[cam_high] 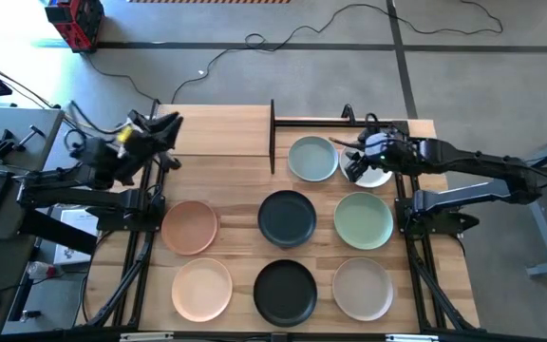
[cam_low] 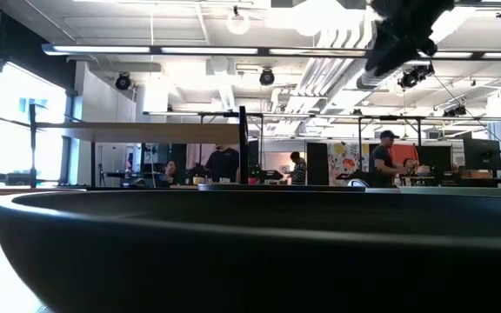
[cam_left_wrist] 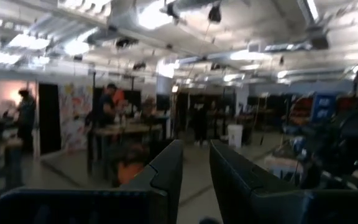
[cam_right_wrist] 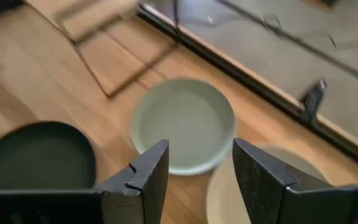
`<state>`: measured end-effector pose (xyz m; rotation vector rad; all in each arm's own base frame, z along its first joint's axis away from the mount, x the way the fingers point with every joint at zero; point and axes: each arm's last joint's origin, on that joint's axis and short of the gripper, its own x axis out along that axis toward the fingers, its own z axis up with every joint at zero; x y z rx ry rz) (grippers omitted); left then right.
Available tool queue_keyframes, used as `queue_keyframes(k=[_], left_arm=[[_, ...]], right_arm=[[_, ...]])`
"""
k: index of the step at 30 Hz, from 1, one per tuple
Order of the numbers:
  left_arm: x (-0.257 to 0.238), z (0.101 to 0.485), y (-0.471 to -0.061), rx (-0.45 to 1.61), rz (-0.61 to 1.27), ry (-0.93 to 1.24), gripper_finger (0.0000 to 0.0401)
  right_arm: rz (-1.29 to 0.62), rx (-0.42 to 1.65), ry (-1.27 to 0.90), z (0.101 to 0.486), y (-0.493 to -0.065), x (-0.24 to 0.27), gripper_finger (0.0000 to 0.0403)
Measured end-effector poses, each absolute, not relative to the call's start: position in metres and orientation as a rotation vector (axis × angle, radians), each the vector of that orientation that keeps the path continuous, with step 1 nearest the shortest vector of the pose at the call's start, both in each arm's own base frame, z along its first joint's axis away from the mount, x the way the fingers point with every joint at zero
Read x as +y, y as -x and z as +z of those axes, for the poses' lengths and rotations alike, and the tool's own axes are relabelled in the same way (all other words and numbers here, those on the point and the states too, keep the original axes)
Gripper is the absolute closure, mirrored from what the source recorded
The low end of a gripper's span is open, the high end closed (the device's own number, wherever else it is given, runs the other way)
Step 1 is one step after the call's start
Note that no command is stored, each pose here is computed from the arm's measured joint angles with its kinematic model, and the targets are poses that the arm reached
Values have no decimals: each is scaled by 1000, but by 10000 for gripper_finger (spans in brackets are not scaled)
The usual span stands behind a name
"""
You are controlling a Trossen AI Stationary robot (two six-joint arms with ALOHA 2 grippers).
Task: Place and stack plates onto a shelf
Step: Put the white plate on the shelf
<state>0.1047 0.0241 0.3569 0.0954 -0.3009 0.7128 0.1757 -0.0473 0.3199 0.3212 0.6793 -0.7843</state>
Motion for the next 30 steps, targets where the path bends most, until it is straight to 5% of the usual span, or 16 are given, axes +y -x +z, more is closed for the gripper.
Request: queue_keyframes(k=[30], left_arm=[[56, 285, -188, 142, 813, 161, 330]], right_arm=[[-883, 1269, -501, 229, -205, -102, 243]])
